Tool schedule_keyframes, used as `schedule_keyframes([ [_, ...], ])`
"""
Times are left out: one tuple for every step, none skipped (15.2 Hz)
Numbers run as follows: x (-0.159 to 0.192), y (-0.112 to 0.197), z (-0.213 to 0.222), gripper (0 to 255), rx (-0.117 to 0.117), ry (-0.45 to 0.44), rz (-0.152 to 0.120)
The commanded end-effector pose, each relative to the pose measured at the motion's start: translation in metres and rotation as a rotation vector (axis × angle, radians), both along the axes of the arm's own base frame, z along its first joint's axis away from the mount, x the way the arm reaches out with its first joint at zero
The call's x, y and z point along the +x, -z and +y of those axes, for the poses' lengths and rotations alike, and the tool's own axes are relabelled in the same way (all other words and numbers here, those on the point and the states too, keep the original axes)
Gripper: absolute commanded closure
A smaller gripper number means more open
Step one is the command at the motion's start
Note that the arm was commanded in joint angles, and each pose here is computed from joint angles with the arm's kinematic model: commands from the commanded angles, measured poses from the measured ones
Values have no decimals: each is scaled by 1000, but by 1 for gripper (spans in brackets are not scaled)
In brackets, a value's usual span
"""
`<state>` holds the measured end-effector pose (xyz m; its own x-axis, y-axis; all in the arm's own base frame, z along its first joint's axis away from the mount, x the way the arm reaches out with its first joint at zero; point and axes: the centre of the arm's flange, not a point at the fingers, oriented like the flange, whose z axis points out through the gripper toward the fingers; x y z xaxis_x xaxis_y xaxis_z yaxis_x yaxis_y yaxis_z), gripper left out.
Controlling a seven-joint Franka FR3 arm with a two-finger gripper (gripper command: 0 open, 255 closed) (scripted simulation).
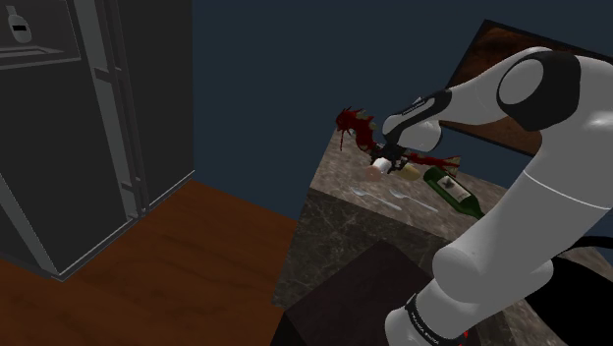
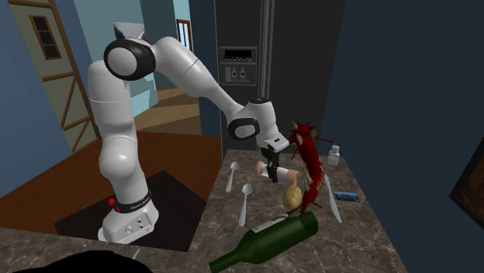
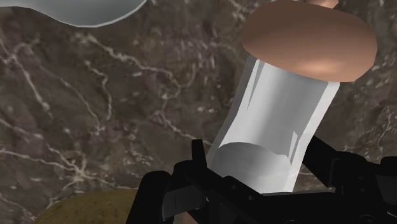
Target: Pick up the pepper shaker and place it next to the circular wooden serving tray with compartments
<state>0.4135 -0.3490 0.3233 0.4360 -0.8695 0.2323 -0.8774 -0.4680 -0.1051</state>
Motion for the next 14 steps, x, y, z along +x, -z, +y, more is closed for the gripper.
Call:
schedule_keyframes([
  [0,0,0,255,0,0,0],
  [0,0,0,255,0,0,0],
  [0,0,0,255,0,0,0],
  [0,0,0,255,0,0,0],
  [0,0,0,255,0,0,0],
  [0,0,0,255,0,0,0],
  [0,-5,0,255,0,0,0],
  [0,-10,0,255,0,0,0],
  [0,-16,0,255,0,0,0],
  [0,-21,0,255,0,0,0],
  [0,-26,0,255,0,0,0],
  [0,-31,0,255,0,0,0],
  [0,-37,0,255,0,0,0],
  [0,-42,0,255,0,0,0],
])
